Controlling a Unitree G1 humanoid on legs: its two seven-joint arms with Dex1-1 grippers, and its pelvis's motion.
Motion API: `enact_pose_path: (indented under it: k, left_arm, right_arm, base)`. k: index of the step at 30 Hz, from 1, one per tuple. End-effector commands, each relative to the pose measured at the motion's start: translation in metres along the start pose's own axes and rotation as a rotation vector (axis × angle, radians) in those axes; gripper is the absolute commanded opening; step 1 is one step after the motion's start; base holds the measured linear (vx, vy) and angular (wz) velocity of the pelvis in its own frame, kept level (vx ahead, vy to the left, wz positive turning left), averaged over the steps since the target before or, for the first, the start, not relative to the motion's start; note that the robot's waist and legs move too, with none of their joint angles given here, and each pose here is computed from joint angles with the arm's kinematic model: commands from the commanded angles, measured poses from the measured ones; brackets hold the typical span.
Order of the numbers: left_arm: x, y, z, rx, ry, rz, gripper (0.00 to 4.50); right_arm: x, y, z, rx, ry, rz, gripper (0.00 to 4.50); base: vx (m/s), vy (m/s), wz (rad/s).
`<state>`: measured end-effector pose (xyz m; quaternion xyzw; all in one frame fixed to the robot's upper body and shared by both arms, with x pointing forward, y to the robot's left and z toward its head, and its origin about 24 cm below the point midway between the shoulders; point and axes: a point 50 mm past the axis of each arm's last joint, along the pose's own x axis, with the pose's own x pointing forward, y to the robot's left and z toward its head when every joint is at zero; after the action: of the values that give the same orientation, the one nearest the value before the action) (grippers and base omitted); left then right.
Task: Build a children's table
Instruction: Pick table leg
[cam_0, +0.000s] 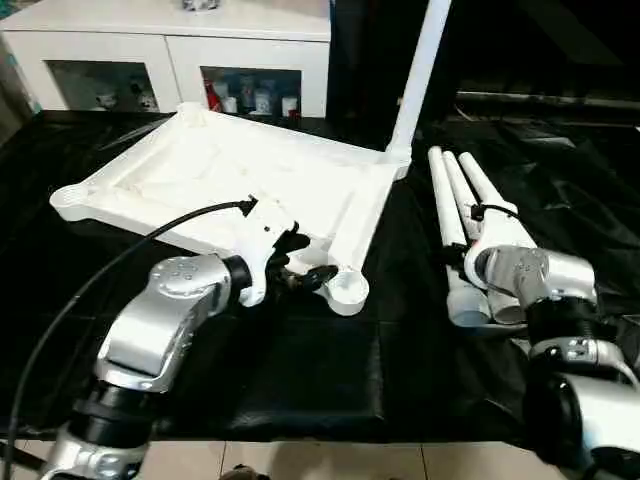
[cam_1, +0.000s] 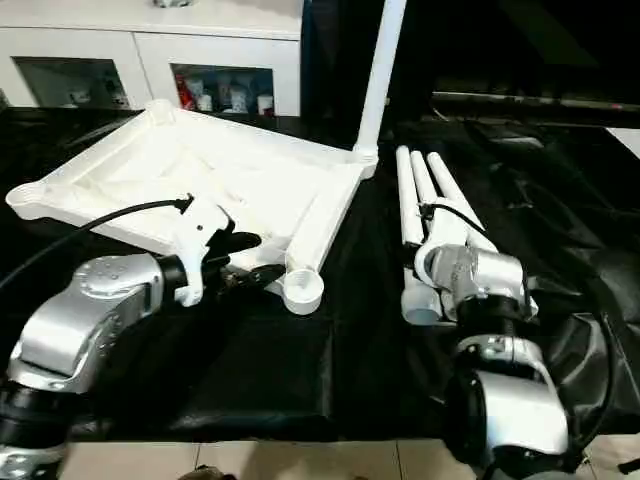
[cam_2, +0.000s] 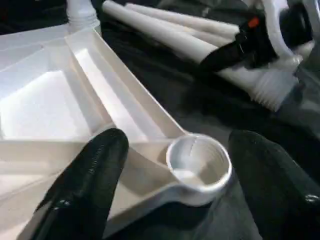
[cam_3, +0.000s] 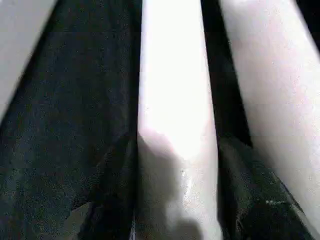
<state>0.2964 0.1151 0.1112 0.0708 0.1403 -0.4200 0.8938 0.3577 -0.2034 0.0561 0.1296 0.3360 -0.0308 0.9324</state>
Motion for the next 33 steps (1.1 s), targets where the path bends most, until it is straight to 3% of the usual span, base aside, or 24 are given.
enact_pose_path:
  k: [1,5,6,7,9,11,13,14,15,19,22,23,26,33]
  left_arm:
    - [0.0,0.007,0.01,-0.015,-0.032,0.042,4.06]
    - [0.004,0.01,0.02,-0.065,-0.102,0.064,4.28]
    - [0.005,0.007,0.029,-0.083,-0.157,0.04,4.4]
    - [0.005,0.007,0.029,-0.083,-0.159,0.039,4.47]
    - [0.006,0.004,0.039,-0.12,-0.215,0.006,4.5]
    - [0.007,0.003,0.043,-0.142,-0.237,-0.004,4.5]
    - [0.01,-0.006,0.066,-0.222,-0.356,-0.126,4.5]
    - [0.01,-0.008,0.071,-0.235,-0.378,-0.153,4.5]
    - [0.01,-0.008,0.071,-0.237,-0.381,-0.157,4.5]
    - [0.014,-0.016,0.094,-0.309,-0.457,-0.291,4.5]
    - [0.017,-0.017,0.104,-0.349,-0.482,-0.32,4.5]
    - [0.017,-0.017,0.104,-0.349,-0.482,-0.32,4.5]
    - [0.024,-0.018,0.104,-0.384,-0.453,-0.341,4.5]
    - [0.035,-0.01,0.095,-0.418,-0.358,-0.239,4.5]
  right_arm:
    - [-0.003,-0.001,0.002,0.047,-0.087,0.011,1.86]
    - [-0.015,0.0,0.017,0.086,-0.298,0.064,1.86]
    - [-0.024,-0.001,0.024,0.087,-0.395,0.066,1.86]
    - [-0.024,-0.001,0.024,0.087,-0.397,0.066,1.86]
    - [-0.036,0.001,0.034,0.103,-0.54,0.108,1.86]
    - [-0.043,0.003,0.038,0.117,-0.61,0.141,1.86]
    - [-0.072,0.022,0.053,0.124,-0.807,0.417,1.86]
    - [-0.078,0.025,0.055,0.111,-0.84,0.464,1.85]
    - [-0.078,0.025,0.055,0.105,-0.843,0.47,1.85]
    - [-0.101,0.044,0.05,-0.082,-0.883,0.734,1.85]
    - [-0.107,0.057,0.038,-0.218,-0.838,0.862,1.85]
    - [-0.107,0.057,0.038,-0.218,-0.838,0.862,1.85]
    - [-0.105,0.074,0.02,-0.359,-0.781,0.952,1.85]
    - [-0.105,0.085,0.012,-0.414,-0.758,1.018,1.85]
  base:
    - [0.0,0.0,0.0]
    - [0.0,0.0,0.0]
    - [0.0,0.0,0.0]
    - [0.0,0.0,0.0]
    - [0.0,0.0,0.0]
    - [0.0,0.0,0.0]
    - [0.0,0.0,0.0]
    - [0.0,0.0,0.0]
    - [0.0,0.0,0.0]
    - [0.0,0.0,0.0]
    - [0.0,0.0,0.0]
    - [0.0,0.0,0.0]
    - [0.0,0.0,0.0]
    - [0.0,0.0,0.0]
